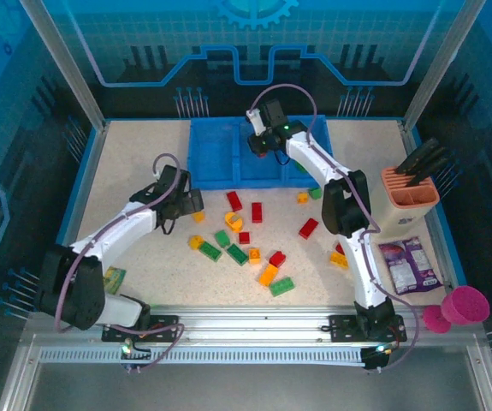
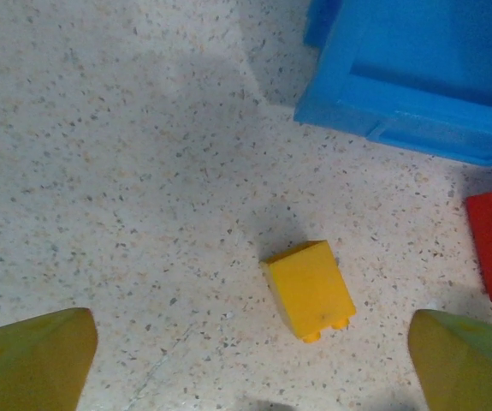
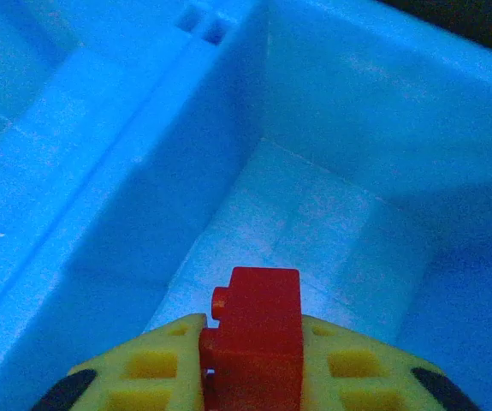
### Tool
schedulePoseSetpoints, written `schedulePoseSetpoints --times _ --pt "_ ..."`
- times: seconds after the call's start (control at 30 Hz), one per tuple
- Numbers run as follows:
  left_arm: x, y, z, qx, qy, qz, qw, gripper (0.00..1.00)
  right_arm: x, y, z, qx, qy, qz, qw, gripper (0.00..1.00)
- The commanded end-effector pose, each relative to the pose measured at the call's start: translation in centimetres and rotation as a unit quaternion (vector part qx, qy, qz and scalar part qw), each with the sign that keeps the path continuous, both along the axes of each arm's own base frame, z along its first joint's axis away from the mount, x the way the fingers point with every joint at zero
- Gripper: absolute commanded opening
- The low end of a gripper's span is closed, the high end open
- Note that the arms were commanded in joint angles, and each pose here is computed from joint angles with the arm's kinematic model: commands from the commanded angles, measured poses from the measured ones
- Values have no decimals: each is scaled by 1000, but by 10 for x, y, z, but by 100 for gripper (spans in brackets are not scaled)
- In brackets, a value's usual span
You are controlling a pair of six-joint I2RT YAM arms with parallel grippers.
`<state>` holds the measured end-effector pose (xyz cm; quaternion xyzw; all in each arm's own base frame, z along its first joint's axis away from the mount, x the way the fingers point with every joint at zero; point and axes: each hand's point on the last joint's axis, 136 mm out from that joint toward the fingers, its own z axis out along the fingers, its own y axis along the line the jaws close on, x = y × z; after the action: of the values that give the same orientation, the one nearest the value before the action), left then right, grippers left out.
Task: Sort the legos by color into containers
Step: Place the lego in the container, then pick up the lego from the center of the table.
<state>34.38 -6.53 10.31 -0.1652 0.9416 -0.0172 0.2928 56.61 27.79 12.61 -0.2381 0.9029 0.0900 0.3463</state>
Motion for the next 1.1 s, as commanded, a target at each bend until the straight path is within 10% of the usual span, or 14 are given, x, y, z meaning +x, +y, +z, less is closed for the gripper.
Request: schedulePoseSetpoints --times 0.0,0.27,1.07 --pt "2 -3 -17 -28 14 27 999 90 5 1 11 14 -10 3 1000 34" --pt "11 -13 -54 -49 56 52 996 81 -8 3 45 39 -43 24 998 62" --pt "35 -36 -84 -75 82 55 992 72 -26 -10 44 50 -42 30 997 59"
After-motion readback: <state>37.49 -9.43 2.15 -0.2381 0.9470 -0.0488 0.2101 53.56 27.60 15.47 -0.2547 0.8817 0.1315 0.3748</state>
